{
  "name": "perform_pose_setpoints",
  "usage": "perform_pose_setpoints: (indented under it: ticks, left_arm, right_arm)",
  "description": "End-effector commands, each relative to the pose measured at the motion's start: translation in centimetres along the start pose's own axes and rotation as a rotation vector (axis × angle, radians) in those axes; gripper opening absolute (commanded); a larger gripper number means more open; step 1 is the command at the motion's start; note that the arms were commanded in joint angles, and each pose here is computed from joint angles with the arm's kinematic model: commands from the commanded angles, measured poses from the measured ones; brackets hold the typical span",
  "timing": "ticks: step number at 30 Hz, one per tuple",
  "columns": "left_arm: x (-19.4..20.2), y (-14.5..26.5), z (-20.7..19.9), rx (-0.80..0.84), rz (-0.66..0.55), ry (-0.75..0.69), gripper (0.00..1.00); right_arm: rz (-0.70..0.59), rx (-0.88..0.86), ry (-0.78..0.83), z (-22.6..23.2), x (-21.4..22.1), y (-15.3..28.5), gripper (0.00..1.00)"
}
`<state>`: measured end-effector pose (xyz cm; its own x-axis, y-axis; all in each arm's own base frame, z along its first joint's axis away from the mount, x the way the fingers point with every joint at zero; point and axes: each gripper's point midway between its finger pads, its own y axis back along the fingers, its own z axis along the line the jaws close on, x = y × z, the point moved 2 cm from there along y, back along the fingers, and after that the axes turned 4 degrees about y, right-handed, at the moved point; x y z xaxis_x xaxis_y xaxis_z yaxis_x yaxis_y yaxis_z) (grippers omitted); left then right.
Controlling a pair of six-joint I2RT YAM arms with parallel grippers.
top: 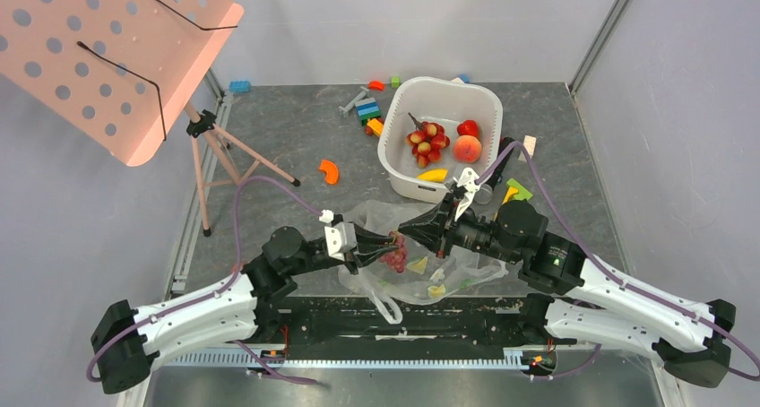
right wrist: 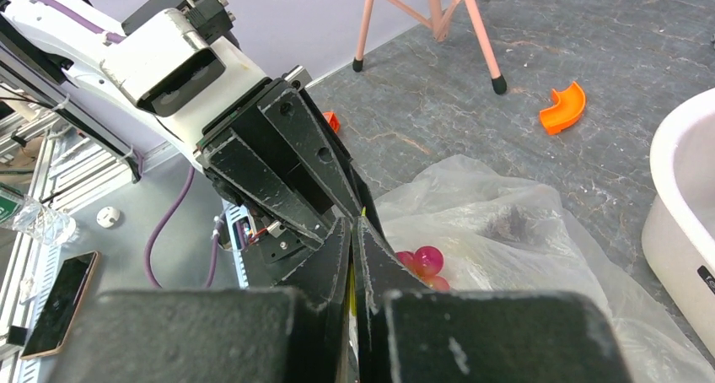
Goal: Take the fake fruits out of the plastic bag
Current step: Take out the fake fruit from the plastic bag.
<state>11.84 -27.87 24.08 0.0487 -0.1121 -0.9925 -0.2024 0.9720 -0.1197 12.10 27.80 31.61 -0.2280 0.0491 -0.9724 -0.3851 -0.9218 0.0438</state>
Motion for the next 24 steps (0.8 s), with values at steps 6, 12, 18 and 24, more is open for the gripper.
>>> perform_pose_setpoints:
  ticks: [6,12,18,24]
  left_arm:
    - [-1.5,-0.9,-0.5,0.047,-0.026,-0.015,0.02]
    - [-2.8,-1.1,-0.3,0.039,-0.034,-0.017,0.02]
    - [-5.2,-2.0,0.4,0.002,-0.023,0.016,0.02]
    - [-9.0,-3.5,2.3,-0.079,-0.064,0.015,0.02]
  right_arm:
    - [-0.117,-0.021,0.006,0.9,-3.6,0.8,0.0]
    - [-0.102,0.083,0.016,-0.8,-2.9,1.4,0.43]
    - [-0.198,0.193,0.044,-2.4,-4.1,4.1,0.59]
    - [-0.322,0.399,0.034,-5.3,-5.7,8.2,0.62]
